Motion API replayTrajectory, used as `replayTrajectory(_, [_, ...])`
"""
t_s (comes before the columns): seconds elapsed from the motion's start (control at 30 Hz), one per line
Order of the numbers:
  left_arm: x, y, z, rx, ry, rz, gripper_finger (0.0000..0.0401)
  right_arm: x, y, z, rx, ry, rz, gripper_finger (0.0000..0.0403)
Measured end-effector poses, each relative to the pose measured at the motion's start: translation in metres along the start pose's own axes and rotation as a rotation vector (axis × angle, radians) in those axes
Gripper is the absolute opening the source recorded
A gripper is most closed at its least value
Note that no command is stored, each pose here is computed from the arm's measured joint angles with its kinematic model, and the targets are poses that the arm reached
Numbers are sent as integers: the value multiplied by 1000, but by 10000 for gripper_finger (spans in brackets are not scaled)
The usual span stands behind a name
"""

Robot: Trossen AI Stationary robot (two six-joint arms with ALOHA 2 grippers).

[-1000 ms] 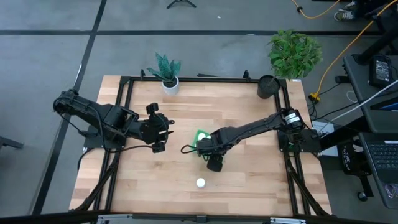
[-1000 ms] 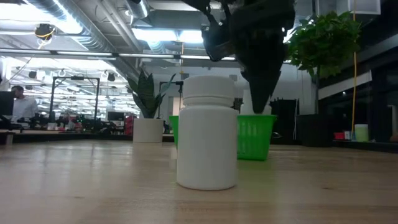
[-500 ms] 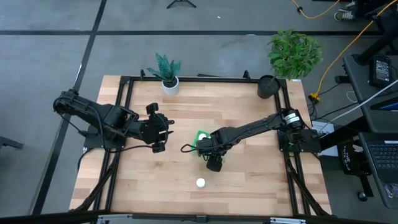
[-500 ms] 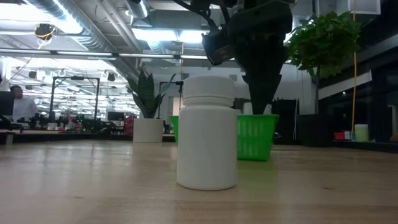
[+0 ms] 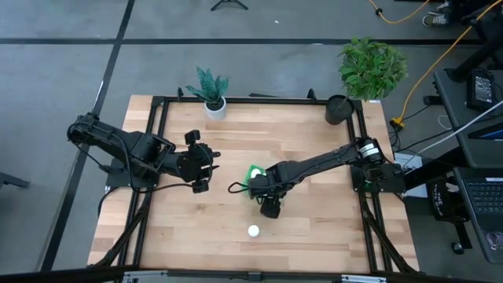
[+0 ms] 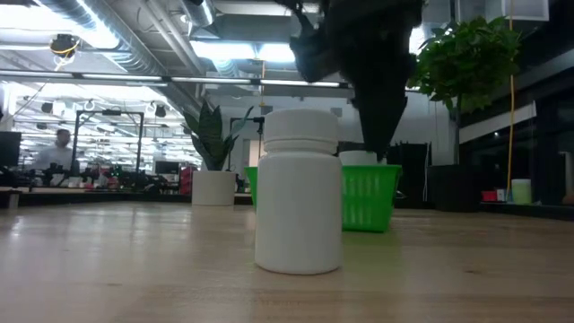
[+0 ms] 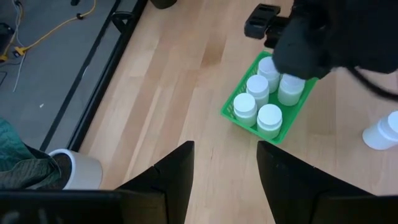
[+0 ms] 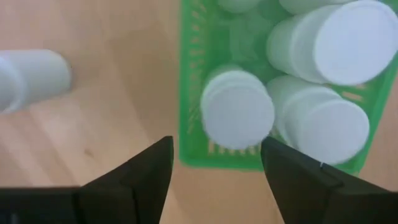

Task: Pick and place pill bottles into a basket
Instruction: Put the white pill bottle into the green bin

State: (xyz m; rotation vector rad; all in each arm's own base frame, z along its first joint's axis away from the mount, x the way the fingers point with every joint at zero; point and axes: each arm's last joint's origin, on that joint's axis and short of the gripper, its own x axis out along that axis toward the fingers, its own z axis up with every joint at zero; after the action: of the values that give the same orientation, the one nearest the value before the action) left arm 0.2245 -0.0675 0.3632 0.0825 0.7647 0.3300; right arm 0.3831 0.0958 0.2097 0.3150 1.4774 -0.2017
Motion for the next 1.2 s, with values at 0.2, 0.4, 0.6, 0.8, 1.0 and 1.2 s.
replayTrajectory(0.2, [0, 0, 0, 10, 0, 0, 168, -29, 21, -3, -17, -43, 16, 244])
replayTrajectory(0.4, [0, 1, -1, 23, 2, 17, 168, -55, 52, -11, -70, -155, 43, 244])
replayTrajectory(0.6, [-6, 9, -4, -23, -19, 133, 169, -60, 73, -21, -174, -217, 82, 244])
replayTrajectory(0.8, [-23, 25, -15, -104, -14, 193, 187, -61, 81, -19, -267, -282, 120, 244])
replayTrajectory(1.0, [-42, 32, -26, -204, -11, 166, 216, -60, 86, -15, -329, -317, 166, 244])
replayTrajectory(1.2, [-50, 27, -31, -195, -24, 122, 231, -39, 92, -11, -361, -245, 206, 244])
